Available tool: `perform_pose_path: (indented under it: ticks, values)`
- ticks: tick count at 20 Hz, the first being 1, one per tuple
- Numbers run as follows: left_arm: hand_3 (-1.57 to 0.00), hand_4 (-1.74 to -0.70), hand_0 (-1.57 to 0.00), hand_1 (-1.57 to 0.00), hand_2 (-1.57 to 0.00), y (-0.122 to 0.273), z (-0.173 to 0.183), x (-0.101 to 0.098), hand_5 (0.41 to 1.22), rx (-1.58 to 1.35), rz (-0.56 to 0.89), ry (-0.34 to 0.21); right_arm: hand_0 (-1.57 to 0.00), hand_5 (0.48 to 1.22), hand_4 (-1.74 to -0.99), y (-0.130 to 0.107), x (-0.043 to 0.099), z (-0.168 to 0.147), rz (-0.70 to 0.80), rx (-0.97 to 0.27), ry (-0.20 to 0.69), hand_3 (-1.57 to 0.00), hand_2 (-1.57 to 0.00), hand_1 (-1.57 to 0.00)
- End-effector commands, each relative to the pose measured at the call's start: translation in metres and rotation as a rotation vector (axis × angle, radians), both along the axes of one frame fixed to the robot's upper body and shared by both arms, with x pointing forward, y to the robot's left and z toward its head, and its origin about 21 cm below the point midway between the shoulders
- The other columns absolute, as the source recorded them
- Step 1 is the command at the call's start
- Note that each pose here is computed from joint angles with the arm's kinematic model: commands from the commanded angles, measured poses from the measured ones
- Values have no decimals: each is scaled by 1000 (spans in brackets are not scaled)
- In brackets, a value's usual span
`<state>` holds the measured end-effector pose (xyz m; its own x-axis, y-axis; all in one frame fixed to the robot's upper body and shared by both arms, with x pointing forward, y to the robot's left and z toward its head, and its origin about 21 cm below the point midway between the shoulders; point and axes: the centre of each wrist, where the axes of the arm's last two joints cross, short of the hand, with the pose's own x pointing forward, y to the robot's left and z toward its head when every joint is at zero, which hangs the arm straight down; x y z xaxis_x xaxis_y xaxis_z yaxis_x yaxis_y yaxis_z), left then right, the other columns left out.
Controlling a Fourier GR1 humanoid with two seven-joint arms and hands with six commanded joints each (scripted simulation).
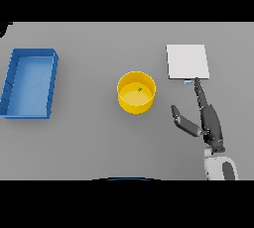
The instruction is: Pick up the red beaker and tilt it to pour out 1 green nut into yellow bowl. Pick up the yellow bowl and place it on the metallic measuring scale.
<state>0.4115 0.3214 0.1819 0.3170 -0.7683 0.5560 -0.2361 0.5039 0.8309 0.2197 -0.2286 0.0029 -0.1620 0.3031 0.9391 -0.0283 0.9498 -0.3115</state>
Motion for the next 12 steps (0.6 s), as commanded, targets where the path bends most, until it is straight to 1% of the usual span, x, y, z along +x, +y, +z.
perform_pose_path:
  ticks: [1,2,3,5,6,7,8,9,10,12]
  values:
    - [-1450,-1741,-1571,-1571,-1571,2,-8,-9,1221,-17,25,6,1,653,-1206,3,-1,-1,4,6,10,1,1,1]
    - [-1450,-1741,-1571,-1571,-1571,3,-19,-17,1221,-36,36,10,1,657,-1206,0,0,-3,-1,-3,18,1,1,1]
    - [-1452,-1741,-1571,-1571,-1571,2,-29,-25,1221,-55,45,16,1,660,-1210,4,-3,-2,14,6,9,1,1,1]
    - [-1449,-1741,-1571,-1571,-1571,5,-46,-39,1221,-80,70,29,1,664,-1217,4,-4,-4,5,5,14,1,1,1]
    - [-1450,-1741,-1571,-1571,-1571,7,-56,-45,1221,-96,90,51,1,664,-1218,6,-5,-4,6,9,7,1,1,1]
    - [-1474,-1741,-1571,-1571,-1571,7,-61,-51,1221,-107,105,59,1,664,-1214,5,-1,-4,-6,1,15,1,1,1]
    - [-1493,-1741,-1571,-1571,-1571,6,-69,-54,1221,-119,106,59,1,664,-1216,3,-1,-3,-6,1,14,1,1,1]
    - [-1509,-1741,-1571,-1571,-1571,3,-70,-53,1221,-127,107,60,1,666,-1217,1,1,-1,3,10,3,1,1,1]
    - [-1521,-1741,-1571,-1571,-1571,2,-74,-55,1199,-131,105,56,1,667,-1216,0,0,-1,10,-1,-7,1,1,1]
    - [-1539,-1741,-1571,-1571,-1571,3,-83,-61,1117,-134,128,79,1,665,-1207,4,-1,-4,5,-7,8,1,1,1]
